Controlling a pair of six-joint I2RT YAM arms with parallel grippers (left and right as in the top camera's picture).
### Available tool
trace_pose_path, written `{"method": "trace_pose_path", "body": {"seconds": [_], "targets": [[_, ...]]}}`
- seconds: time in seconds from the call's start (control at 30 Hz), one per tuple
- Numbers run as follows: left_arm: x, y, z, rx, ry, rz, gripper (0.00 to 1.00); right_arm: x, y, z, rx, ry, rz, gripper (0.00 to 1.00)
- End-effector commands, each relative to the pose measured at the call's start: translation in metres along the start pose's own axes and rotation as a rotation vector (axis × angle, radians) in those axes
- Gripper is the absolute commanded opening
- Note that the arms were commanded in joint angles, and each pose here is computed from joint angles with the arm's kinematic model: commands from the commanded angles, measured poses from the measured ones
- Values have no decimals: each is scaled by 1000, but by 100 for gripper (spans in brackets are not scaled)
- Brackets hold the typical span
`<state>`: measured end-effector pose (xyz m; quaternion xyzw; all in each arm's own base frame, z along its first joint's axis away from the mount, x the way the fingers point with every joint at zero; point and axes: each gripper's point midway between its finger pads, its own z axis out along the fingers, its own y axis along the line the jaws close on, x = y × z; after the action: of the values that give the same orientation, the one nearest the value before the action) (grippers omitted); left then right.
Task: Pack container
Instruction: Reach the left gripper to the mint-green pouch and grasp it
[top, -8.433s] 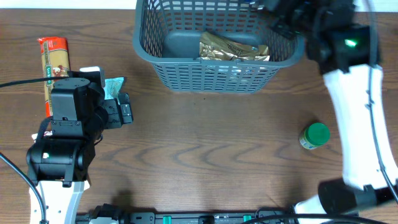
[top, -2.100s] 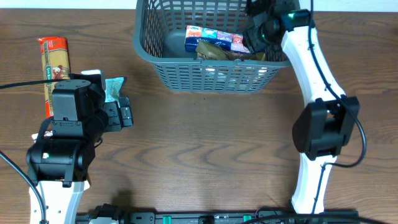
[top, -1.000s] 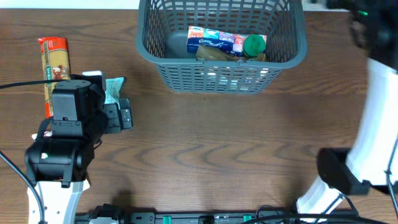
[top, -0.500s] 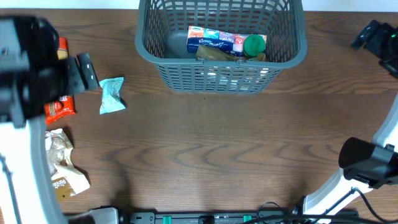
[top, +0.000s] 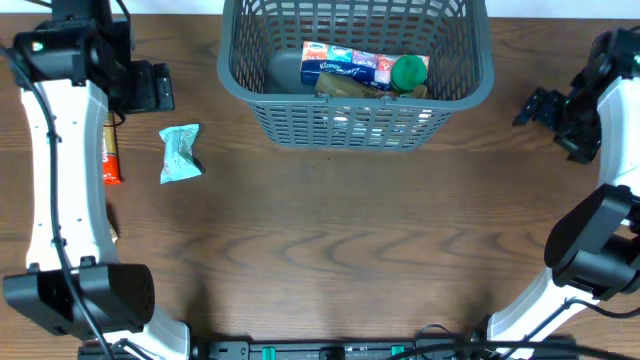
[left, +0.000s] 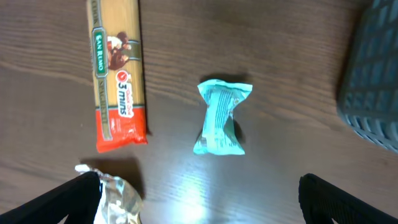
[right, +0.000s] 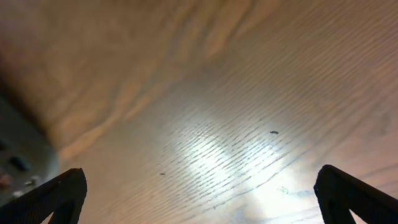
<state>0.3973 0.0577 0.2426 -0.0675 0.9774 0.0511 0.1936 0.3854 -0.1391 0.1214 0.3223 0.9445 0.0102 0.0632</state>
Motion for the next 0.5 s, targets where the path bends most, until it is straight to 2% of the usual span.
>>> {"method": "trace_pose_path", "body": {"seconds": [0.0,0.3,0.47], "targets": [[12,0,35,-5,75,31,98,8,0,10,3,22,-21,99],[58,-13,120,33,158,80,98,12,-2,18,6,34,-35,99],[78,-15,148,33,175,82,98,12,-2,18,6,33,-35,99]]}}
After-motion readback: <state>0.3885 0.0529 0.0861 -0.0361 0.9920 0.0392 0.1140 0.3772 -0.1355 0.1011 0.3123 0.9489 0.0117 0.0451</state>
